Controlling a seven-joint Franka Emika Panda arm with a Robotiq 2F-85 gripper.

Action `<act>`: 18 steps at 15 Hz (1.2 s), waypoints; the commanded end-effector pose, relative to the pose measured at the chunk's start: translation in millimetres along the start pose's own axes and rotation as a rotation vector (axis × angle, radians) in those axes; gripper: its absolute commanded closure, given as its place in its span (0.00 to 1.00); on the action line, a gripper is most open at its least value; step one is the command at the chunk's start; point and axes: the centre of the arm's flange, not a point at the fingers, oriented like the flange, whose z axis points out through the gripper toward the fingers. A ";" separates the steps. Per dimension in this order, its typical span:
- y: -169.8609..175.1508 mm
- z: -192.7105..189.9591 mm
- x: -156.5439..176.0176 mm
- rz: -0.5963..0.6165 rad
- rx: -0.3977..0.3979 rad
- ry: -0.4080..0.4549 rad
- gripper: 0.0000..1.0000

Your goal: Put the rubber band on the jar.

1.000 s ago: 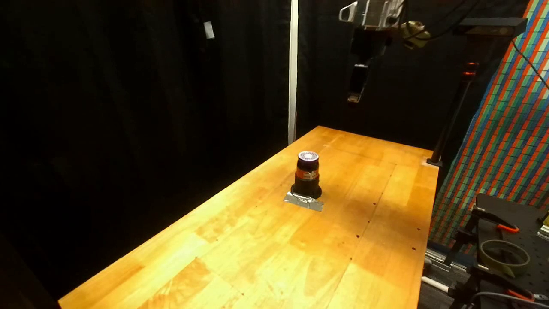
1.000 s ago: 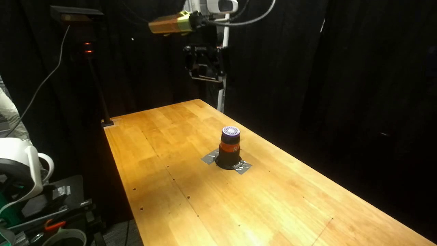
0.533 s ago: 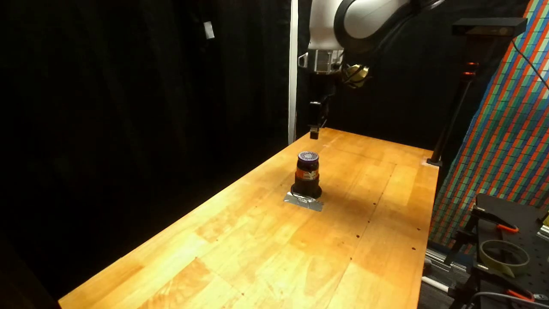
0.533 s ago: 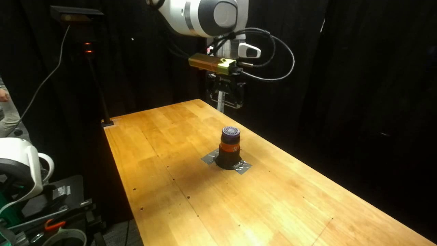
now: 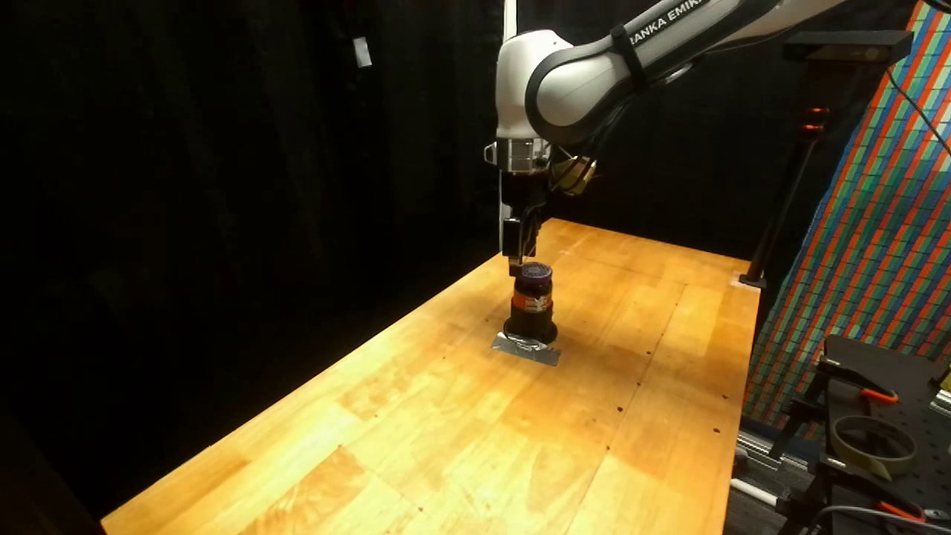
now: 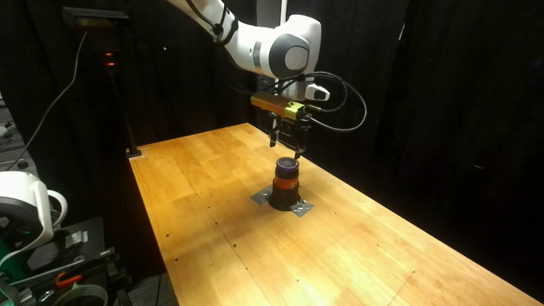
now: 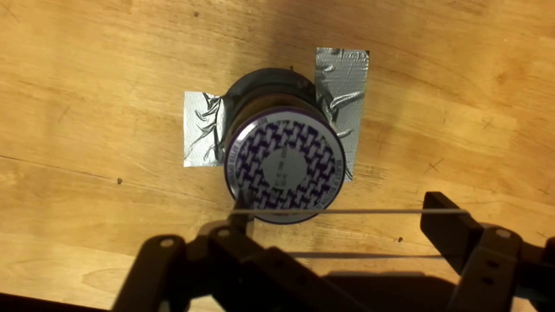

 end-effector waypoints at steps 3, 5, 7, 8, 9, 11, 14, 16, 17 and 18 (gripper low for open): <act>6.3 9.4 32.2 -0.005 -0.045 -0.039 0.00; 9.1 13.4 36.2 -0.007 -0.064 -0.046 0.00; 13.4 16.1 39.1 -0.009 -0.080 -0.058 0.00; 15.4 19.4 39.8 -0.008 -0.084 -0.063 0.00; 18.3 22.1 40.5 -0.007 -0.087 -0.073 0.00; 22.3 29.2 40.2 -0.010 -0.075 -0.099 0.00; 23.7 37.7 39.5 -0.009 -0.067 -0.138 0.00; 23.6 40.9 37.7 -0.010 -0.061 -0.159 0.00; 23.2 42.1 37.2 -0.010 -0.058 -0.170 0.00; 23.2 42.6 36.6 -0.006 -0.056 -0.184 0.00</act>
